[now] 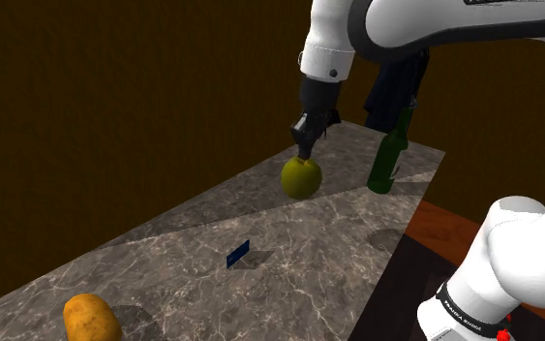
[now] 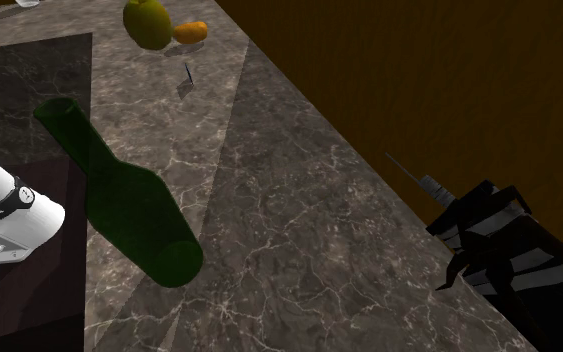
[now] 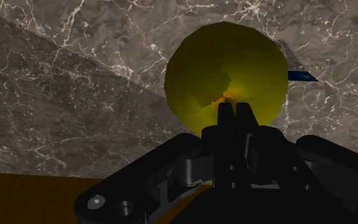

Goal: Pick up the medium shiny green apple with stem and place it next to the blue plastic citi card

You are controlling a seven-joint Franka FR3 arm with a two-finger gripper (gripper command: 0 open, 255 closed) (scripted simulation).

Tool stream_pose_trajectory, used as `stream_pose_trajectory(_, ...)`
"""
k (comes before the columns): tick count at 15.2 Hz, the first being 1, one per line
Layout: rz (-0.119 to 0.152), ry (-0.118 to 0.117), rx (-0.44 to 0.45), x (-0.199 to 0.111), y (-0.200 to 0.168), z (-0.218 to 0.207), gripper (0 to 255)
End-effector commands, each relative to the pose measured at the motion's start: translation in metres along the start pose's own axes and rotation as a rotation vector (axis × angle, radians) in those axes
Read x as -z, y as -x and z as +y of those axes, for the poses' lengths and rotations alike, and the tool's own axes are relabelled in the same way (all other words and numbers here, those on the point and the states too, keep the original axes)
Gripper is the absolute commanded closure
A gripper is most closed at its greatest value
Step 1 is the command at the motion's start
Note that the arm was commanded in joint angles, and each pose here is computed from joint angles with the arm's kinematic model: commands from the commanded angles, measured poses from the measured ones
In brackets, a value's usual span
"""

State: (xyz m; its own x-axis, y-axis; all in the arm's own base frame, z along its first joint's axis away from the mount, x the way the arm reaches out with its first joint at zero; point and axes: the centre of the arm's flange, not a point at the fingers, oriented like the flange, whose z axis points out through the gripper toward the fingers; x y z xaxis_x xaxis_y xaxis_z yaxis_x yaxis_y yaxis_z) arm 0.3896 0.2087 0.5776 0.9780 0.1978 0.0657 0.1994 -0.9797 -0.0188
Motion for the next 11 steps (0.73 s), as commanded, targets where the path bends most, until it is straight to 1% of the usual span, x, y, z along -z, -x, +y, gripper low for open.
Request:
stream_pose_trajectory(1, 0.000, 0.000, -0.002, -0.002, 0.006, -0.025, 255)
stream_pose_trajectory(9, 0.000, 0.000, -0.002, -0.002, 0.030, -0.128, 255)
stream_pose_trajectory(11, 0.000, 0.000, -0.002, -0.007, 0.031, -0.130, 255)
